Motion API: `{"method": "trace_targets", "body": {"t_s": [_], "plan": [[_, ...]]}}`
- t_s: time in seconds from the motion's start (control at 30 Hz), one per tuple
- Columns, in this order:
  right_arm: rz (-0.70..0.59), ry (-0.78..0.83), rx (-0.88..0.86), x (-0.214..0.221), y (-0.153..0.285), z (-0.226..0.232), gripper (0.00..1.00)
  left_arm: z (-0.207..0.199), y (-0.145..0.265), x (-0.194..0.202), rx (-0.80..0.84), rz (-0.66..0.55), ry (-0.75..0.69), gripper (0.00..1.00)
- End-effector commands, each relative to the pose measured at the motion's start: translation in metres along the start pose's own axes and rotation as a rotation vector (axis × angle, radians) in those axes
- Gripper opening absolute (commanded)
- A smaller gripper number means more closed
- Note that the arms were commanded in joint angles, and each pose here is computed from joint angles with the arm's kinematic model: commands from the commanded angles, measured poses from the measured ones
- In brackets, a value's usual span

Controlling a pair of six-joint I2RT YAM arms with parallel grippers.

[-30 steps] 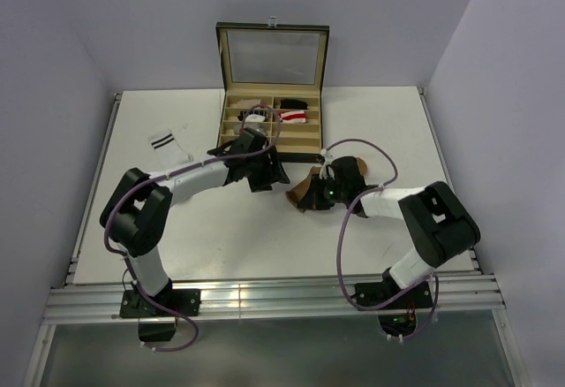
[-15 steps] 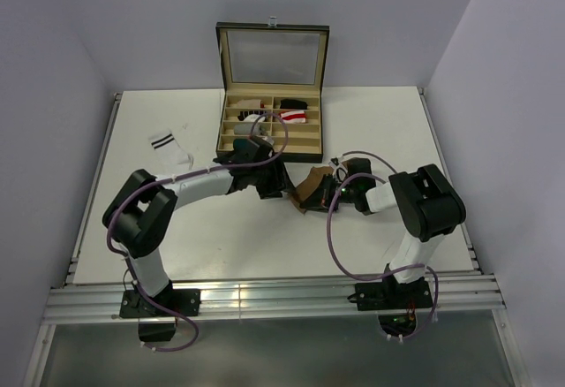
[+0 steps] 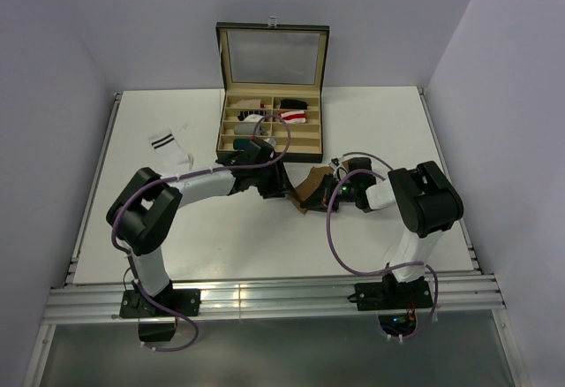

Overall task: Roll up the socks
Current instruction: Roll the sock at the center of the board.

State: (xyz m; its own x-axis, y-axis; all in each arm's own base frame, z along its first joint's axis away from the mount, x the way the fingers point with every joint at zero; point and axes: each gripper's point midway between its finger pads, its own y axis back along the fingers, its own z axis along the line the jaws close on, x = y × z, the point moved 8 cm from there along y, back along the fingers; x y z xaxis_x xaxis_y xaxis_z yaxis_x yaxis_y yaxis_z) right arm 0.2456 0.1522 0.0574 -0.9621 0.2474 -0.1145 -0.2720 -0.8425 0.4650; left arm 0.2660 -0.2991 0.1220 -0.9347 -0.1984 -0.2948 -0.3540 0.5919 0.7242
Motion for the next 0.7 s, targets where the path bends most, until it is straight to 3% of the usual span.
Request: {"method": "trace_targets", "body": {"t_s": [0.0,0.13,0.2,0.27,0.57,0.67], "plan": [[0.003,-0.038,0.073,0.001,-0.002,-0.014,0.00,-0.002,-0.004,-0.004,0.037,-0.032,-0.034,0.46],[0.004,-0.041,0.078,0.000,-0.002,-0.014,0.00,-0.002,-0.010,-0.006,0.040,-0.024,-0.044,0.44],[0.004,-0.038,0.078,0.000,-0.002,-0.014,0.00,-0.002,-0.012,-0.005,0.039,-0.018,-0.045,0.36],[0.005,-0.040,0.081,-0.001,-0.002,-0.014,0.00,-0.002,-0.011,-0.004,0.049,-0.020,-0.044,0.34],[0.003,-0.030,0.093,-0.001,-0.001,-0.013,0.00,0.011,0.003,0.001,0.073,-0.032,-0.090,0.34],[0.004,-0.026,0.100,-0.001,0.000,-0.012,0.00,0.010,0.000,0.000,0.091,-0.040,-0.126,0.38]]}}
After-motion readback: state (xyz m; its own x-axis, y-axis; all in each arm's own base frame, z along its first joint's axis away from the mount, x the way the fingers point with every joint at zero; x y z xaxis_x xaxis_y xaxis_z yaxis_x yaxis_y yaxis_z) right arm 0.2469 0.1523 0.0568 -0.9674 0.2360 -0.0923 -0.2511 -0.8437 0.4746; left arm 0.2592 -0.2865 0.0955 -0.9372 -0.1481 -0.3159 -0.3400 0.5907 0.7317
